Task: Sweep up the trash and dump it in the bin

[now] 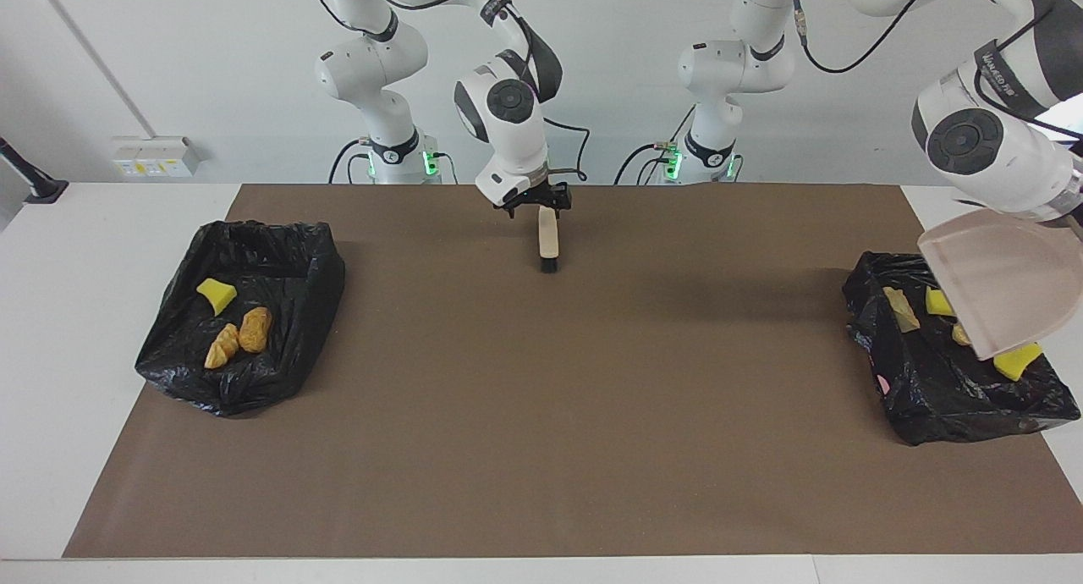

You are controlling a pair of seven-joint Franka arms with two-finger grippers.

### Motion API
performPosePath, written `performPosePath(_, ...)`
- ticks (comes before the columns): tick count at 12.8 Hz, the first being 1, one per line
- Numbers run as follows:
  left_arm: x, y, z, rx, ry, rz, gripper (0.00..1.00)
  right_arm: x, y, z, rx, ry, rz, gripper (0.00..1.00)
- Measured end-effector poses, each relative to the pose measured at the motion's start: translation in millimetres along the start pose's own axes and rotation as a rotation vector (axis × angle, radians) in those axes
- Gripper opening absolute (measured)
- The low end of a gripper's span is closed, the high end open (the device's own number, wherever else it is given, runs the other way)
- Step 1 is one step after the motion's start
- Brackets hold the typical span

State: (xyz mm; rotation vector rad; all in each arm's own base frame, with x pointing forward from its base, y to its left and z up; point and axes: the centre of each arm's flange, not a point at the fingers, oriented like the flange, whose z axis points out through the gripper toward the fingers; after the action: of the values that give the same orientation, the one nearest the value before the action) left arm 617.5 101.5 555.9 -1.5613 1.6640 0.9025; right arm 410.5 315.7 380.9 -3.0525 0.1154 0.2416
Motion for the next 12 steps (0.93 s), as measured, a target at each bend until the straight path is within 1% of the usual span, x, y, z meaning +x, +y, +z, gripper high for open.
performPosePath(1,16.8,-0.4,-13.0,-0.009,0.073,-0.026,0.31,16.6,12.1,-13.0,-0.016,0.043,-0.016,1.0)
performPosePath(3,48.8,0.9,-37.9,-0.042,0.203,-0.101,0.31,45.7,38.4,-37.2,-0.046,0.106,-0.033,1.0)
performPosePath(5,84.4,4.1,-68.3,-0.087,0.293,-0.198,0.31,71.6,67.5,-68.0,-0.084,0.143,-0.059,1.0)
performPosePath(7,124.0,8.0,-98.4,-0.15,0.393,-0.304,0.31,86.3,87.3,-98.3,-0.112,0.155,-0.053,1.0)
performPosePath(8,146.1,10.4,-114.4,-0.186,0.436,-0.349,0.31,91.3,95.5,-112.9,-0.116,0.156,-0.036,1.0)
performPosePath(10,197.7,16.4,-151.7,-0.257,0.497,-0.453,0.31,99.2,115.7,-148.9,-0.12,0.158,-0.015,1.0)
performPosePath(12,245.4,23.8,-185.8,-0.329,0.525,-0.59,0.31,103.9,142.8,-190.2,-0.117,0.166,-0.016,1.0)
